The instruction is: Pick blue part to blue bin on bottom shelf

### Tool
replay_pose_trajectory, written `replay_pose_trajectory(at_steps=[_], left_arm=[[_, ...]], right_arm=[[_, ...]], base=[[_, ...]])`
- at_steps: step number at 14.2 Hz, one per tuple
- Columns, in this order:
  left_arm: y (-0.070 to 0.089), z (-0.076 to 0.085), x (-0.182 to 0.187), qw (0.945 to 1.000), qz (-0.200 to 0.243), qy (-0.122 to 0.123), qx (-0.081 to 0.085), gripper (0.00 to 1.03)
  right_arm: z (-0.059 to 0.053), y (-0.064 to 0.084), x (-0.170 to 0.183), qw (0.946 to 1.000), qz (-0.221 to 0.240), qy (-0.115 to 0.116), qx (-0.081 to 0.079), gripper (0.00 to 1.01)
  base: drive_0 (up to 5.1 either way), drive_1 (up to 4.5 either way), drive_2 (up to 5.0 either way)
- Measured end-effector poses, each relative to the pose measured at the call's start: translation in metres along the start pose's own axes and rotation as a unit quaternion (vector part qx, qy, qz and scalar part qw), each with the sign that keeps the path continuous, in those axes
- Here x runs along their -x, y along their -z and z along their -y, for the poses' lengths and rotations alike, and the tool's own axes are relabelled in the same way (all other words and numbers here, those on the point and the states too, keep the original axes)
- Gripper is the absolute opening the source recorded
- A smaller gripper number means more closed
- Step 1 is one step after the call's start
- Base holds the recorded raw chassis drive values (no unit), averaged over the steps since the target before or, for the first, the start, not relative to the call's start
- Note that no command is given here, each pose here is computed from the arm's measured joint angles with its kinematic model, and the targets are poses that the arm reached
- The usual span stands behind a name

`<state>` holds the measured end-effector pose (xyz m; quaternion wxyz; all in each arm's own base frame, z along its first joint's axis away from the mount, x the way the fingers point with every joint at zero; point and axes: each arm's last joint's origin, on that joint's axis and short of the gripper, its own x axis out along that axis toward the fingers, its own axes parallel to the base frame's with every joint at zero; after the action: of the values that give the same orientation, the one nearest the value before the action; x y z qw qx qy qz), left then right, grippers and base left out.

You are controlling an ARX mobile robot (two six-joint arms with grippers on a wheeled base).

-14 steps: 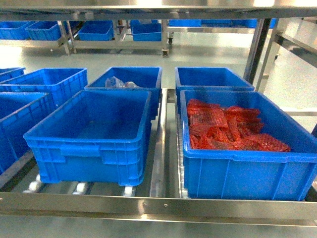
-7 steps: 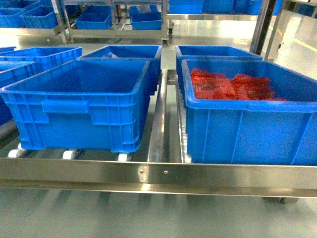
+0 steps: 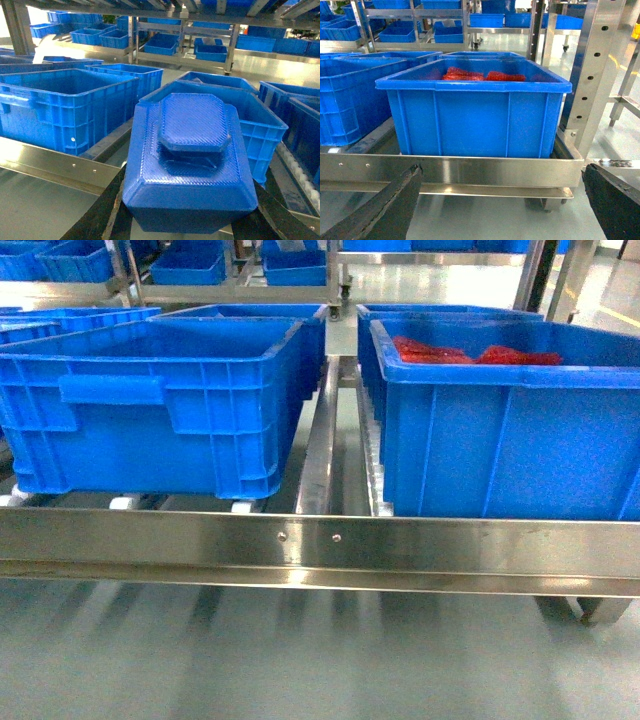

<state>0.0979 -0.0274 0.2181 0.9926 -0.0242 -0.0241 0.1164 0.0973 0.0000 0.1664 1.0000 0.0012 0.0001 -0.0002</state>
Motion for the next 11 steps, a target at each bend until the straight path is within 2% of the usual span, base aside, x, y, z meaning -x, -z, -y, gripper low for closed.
replay_pose_trajectory(at_steps=[5,11], left_arm=[[0.0,0.0,0.0,1.0,0.0,0.0,0.0,0.43],[-0.0002,0.0,0.0,1.0,0.001,0.0,0.001,0.43]], right_arm=[[0.0,-0.0001,0.0,1.0,0.0,0.0,0.0,0.98],[0.0,-0.0001,0.0,1.0,0.0,0.0,0.0,0.98]], base=[[0.0,0.0,0.0],[0.0,4.07,-4.2]])
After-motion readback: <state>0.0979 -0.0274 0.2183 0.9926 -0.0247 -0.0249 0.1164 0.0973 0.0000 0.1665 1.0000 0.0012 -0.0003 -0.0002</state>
